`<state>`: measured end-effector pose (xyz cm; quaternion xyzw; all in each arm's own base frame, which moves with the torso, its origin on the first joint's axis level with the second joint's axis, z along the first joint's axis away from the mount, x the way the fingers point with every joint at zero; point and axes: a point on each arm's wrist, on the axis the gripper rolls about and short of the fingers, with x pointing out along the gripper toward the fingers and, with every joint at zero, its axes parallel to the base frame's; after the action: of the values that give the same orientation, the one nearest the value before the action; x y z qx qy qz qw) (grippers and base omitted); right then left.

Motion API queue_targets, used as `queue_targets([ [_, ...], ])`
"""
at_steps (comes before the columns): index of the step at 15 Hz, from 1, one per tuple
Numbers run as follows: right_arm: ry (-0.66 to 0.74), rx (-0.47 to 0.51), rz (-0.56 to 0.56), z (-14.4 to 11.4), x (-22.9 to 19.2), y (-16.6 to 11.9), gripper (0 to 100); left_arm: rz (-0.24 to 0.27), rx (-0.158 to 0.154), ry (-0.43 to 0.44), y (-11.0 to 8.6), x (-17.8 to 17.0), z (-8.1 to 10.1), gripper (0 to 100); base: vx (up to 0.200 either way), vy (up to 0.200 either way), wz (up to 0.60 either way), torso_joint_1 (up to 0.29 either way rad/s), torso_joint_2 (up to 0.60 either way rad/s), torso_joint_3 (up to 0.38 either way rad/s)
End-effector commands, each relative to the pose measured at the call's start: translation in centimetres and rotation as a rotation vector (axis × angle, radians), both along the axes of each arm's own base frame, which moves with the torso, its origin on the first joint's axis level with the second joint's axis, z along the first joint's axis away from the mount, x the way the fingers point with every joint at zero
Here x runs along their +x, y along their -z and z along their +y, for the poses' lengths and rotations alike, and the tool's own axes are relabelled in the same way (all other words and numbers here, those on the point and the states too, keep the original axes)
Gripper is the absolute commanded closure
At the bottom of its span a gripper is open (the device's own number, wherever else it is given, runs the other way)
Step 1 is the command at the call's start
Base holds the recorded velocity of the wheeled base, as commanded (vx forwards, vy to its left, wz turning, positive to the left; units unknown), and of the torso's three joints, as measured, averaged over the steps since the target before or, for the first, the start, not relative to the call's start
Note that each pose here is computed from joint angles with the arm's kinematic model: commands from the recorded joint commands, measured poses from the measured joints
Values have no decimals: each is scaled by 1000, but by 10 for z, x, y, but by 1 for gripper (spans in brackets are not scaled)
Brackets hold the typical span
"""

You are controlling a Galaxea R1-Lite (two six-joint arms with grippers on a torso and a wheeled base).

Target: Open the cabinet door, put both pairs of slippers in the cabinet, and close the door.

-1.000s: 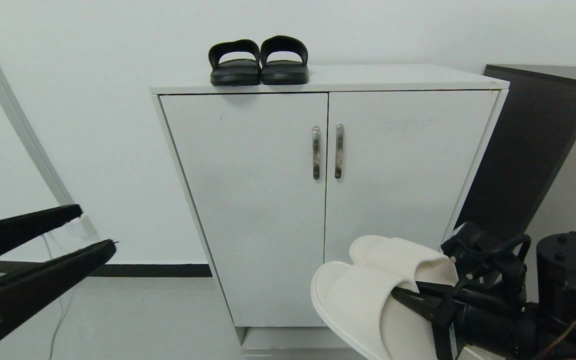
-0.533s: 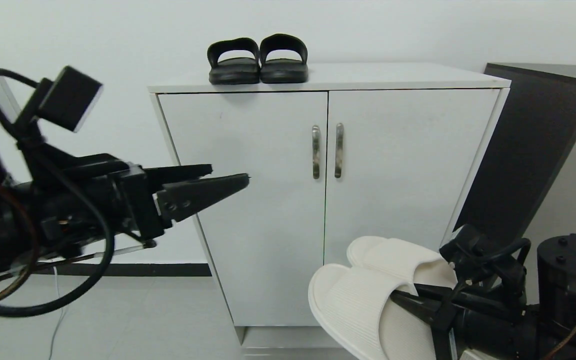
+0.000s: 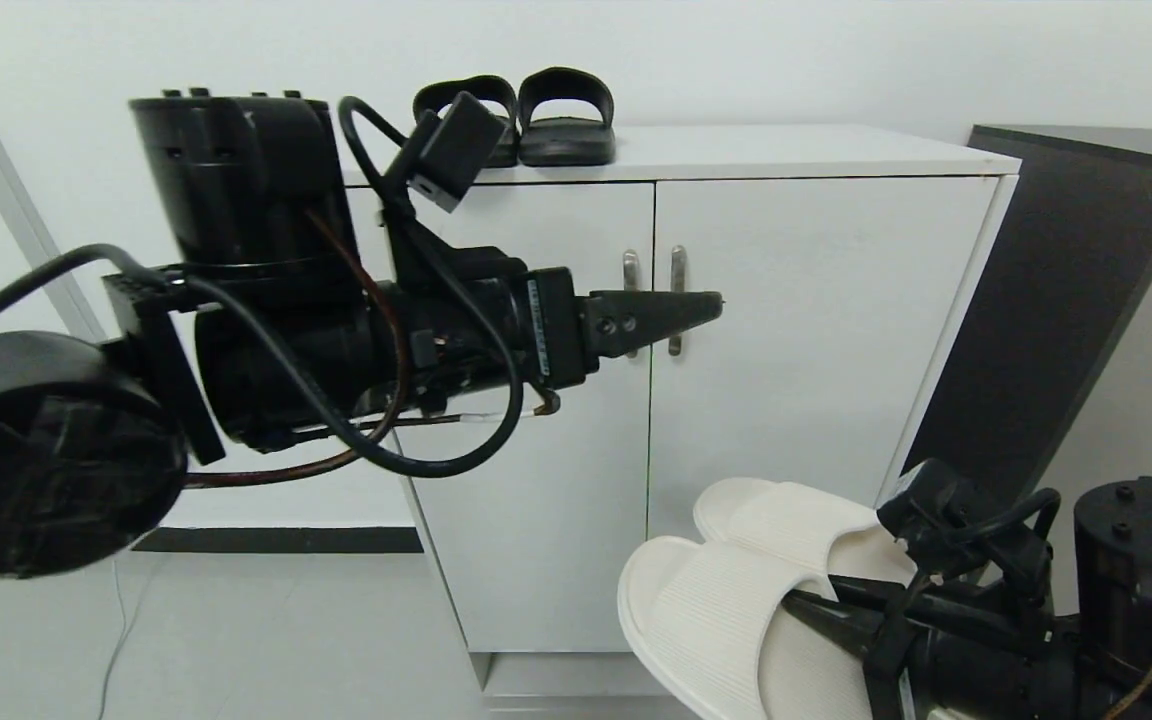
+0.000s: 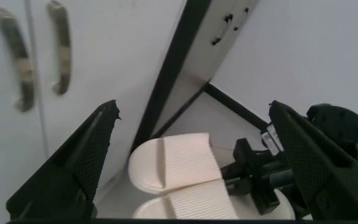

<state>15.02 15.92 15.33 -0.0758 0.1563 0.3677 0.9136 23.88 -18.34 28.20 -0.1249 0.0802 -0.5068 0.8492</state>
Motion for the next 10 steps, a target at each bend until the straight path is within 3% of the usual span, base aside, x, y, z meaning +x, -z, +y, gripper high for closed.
queue_targets([
  [1,1,-2,2,0,0,1,100,43,21,17,15,21,-21,0,0,0,0,0,0,0],
  [5,3,0,3,-1,0,1,100,60,34,-1,27,48,-40,0,0,0,0,0,0,0],
  [10,2,-5,5,0,1,1,100,54,26,-93,13,58,-47,0,0,0,0,0,0,0],
])
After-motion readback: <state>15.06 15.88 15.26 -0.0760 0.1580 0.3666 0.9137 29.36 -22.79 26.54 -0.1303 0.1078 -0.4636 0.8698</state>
